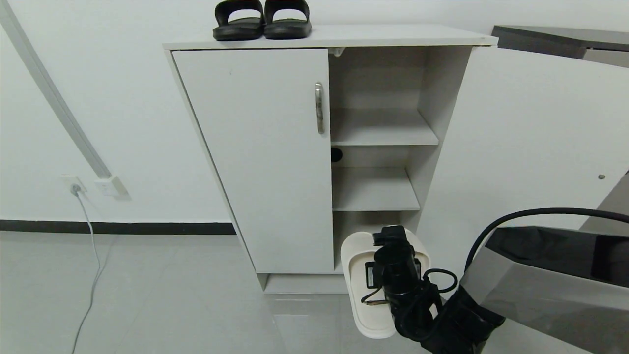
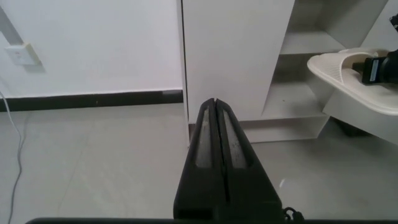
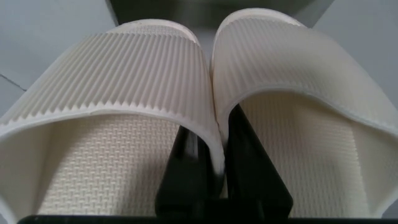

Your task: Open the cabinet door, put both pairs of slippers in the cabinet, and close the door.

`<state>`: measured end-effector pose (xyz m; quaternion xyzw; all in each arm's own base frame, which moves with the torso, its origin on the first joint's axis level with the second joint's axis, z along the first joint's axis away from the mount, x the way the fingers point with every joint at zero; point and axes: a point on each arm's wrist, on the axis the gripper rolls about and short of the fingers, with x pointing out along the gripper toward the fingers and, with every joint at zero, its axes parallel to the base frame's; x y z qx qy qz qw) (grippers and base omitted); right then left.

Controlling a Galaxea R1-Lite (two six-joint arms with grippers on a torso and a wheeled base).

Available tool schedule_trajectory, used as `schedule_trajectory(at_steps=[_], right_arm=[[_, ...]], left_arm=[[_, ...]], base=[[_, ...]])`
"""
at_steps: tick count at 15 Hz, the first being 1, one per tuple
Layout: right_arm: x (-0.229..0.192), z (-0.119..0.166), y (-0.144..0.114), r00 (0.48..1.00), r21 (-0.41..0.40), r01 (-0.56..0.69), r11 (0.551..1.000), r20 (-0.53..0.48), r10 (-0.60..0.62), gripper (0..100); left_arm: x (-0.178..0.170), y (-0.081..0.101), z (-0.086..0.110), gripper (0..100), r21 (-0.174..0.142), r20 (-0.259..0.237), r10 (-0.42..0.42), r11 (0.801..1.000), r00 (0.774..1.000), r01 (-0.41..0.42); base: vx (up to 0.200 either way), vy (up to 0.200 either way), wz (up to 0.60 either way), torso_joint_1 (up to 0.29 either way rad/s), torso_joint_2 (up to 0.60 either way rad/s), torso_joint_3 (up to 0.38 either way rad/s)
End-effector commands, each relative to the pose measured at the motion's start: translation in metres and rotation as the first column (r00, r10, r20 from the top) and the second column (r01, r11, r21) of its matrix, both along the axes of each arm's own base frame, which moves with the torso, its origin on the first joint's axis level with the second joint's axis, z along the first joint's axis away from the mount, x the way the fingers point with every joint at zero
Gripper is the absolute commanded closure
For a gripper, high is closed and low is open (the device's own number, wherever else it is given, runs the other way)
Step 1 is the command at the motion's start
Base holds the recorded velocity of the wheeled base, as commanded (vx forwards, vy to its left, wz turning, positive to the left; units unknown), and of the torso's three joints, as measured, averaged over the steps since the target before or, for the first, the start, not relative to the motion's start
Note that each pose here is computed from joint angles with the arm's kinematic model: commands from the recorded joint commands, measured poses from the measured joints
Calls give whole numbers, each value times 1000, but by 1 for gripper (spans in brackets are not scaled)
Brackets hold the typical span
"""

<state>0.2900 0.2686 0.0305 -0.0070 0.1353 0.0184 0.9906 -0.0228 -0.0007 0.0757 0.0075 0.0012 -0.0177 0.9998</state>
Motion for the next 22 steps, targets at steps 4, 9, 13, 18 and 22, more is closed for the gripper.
schedule_trajectory(at_steps=[4,9,13,18,22], right_arm=[[4,-8,1,1000,0,6,1000,1,-6,100],[19,-4,-4,964,3,16,1000,265,-16,100],[22,-5,-5,957,-4,24,1000,291,-22,100],[24,-3,-1,954,4,21,1000,299,-21,100],[38,2,5,954,7,32,999,297,-32,100]], left_arm=[[0,0,0,100,2,0,0,1000,1000,0],[0,0,0,100,2,0,0,1000,1000,0],[0,0,0,100,0,0,0,1000,1000,0],[0,0,0,100,0,0,2,1000,1000,-2],[0,0,0,100,0,0,2,1000,1000,-2]], base=[[0,0,0,1,4,-197],[0,0,0,3,2,-79],[0,0,0,0,0,0],[0,-120,0,-1,1,0],[0,0,0,0,0,0]])
